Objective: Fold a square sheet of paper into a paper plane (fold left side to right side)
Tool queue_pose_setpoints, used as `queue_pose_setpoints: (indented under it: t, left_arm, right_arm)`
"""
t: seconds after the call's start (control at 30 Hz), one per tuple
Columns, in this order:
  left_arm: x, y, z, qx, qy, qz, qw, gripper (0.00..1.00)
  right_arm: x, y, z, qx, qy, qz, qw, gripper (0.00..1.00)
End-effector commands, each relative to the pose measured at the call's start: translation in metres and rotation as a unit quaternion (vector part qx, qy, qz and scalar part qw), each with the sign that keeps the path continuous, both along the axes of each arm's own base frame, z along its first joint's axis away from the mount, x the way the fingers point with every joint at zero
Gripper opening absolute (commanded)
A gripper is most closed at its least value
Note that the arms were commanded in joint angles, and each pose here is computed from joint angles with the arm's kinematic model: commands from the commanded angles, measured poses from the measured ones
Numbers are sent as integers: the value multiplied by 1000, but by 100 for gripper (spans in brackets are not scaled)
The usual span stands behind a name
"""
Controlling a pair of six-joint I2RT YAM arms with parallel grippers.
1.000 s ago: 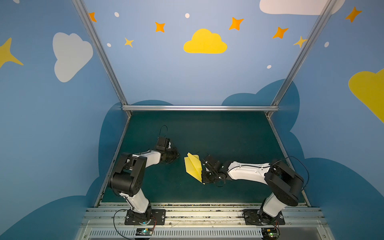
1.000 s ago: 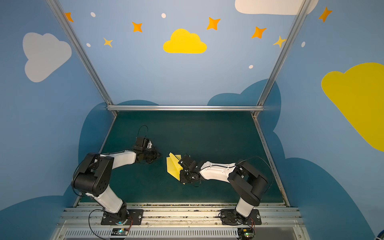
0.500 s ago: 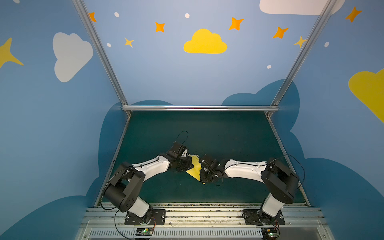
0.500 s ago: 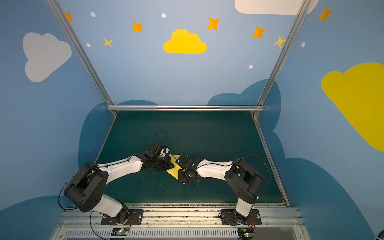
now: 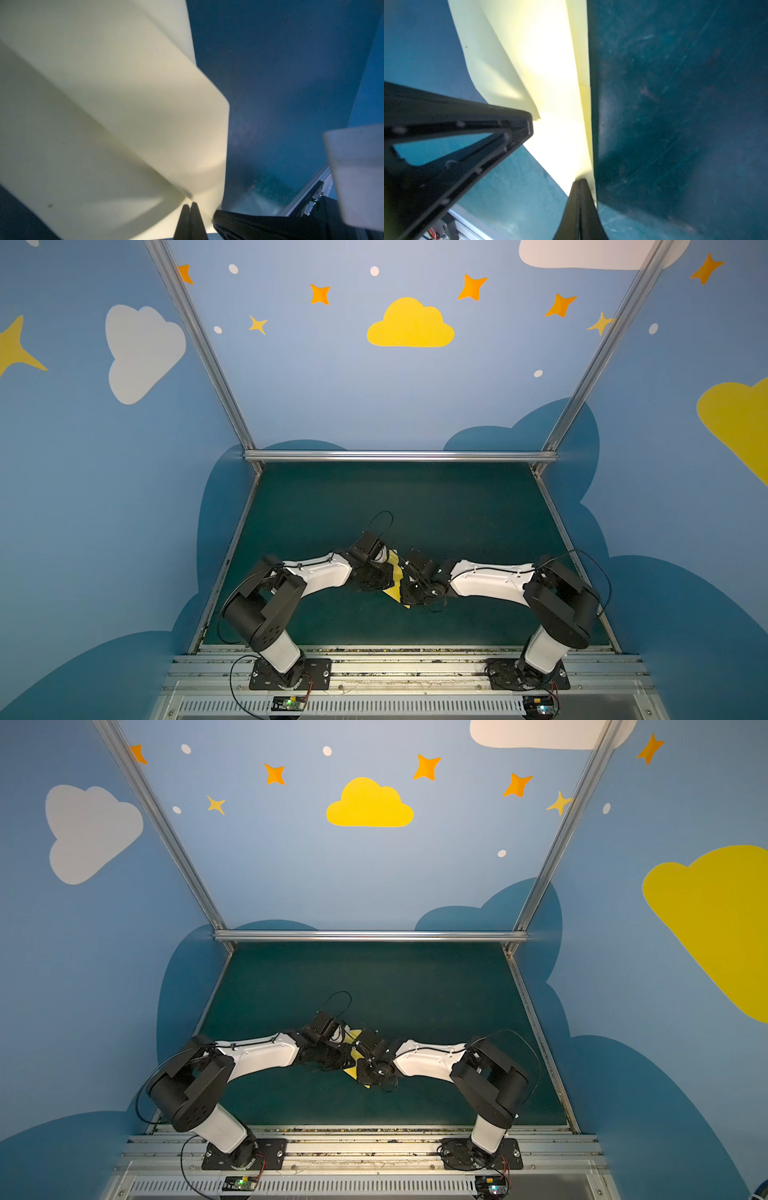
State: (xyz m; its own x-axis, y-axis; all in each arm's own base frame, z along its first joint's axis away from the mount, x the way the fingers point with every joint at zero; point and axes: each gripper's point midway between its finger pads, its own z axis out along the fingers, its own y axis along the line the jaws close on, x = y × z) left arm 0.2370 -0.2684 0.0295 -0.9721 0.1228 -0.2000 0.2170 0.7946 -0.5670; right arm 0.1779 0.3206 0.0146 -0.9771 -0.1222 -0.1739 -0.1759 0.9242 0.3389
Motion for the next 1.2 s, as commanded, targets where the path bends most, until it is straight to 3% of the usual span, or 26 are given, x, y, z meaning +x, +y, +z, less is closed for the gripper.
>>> queue_pose_setpoints:
  t: [0.0, 0.37, 0.7, 1.17]
  left_arm:
    - [7, -8, 4, -2, -19, -12, 1000, 4]
    - [10, -17, -8, 7, -14, -17, 1000, 4]
    - [11, 12, -35, 51, -3, 27, 998, 4]
    - [21, 46, -42, 60, 8, 78, 995, 4]
  right_arm:
    - [-31, -48, -53, -106, 57, -1, 993, 0]
    - [-34, -50, -55, -107, 61, 1, 992, 0]
    - [-36, -54, -56, -111, 62, 1, 992, 0]
    - [-35, -54, -54, -110, 60, 1, 992, 0]
